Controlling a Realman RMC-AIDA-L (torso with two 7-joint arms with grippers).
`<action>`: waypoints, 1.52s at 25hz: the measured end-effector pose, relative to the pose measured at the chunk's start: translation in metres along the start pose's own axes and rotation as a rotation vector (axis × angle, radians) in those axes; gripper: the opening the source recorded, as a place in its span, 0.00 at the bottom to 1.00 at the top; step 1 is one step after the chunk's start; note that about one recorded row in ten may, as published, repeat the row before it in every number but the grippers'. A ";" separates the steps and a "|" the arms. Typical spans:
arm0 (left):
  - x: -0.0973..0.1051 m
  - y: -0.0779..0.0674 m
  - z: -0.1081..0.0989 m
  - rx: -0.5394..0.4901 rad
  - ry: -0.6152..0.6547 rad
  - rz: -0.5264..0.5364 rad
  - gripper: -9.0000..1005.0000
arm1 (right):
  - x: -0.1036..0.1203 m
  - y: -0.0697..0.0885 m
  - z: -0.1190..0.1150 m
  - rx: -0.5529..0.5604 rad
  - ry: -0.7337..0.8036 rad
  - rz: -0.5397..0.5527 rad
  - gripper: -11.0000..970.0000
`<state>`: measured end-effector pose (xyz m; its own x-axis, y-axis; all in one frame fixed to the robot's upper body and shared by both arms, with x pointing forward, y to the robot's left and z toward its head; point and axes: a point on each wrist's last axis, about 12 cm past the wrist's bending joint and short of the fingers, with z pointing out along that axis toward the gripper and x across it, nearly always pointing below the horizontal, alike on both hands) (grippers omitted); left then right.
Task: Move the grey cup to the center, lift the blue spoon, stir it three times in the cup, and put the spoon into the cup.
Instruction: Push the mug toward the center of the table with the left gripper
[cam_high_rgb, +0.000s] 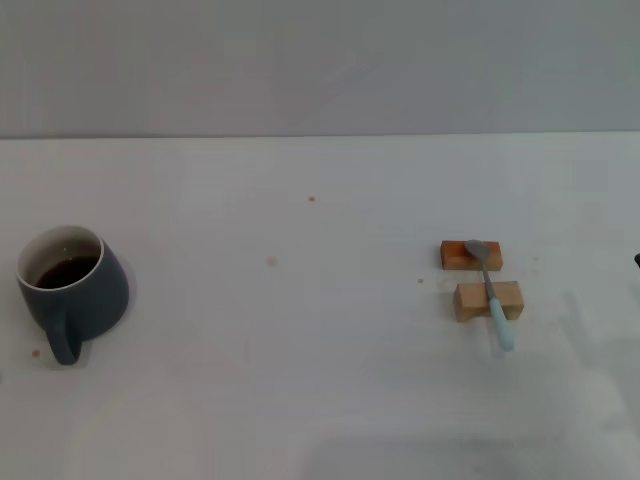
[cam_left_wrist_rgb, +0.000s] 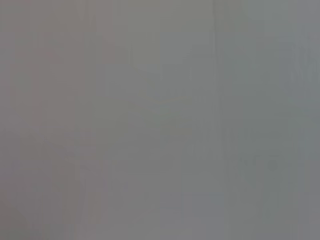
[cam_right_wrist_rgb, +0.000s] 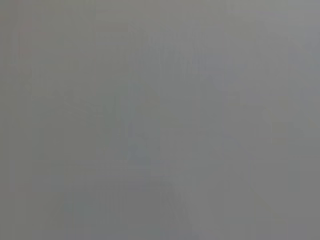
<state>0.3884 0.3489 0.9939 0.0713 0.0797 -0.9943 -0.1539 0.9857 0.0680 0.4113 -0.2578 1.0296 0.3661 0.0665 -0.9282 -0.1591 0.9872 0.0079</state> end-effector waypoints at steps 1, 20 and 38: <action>0.000 0.000 0.001 0.002 -0.001 0.000 0.01 | 0.000 0.000 0.000 0.000 0.000 0.000 0.86; 0.010 -0.006 0.031 0.038 0.101 0.115 0.01 | 0.000 0.002 0.001 -0.018 -0.003 0.005 0.86; 0.014 -0.015 0.061 0.091 0.167 0.220 0.01 | -0.001 0.005 0.000 -0.014 -0.006 0.019 0.86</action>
<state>0.4521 0.3438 0.9838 -0.1185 0.2753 -0.9540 -0.0577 0.9573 0.2834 0.4103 -0.2530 1.0308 0.3687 0.0866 -0.9255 -0.1790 0.9836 0.0207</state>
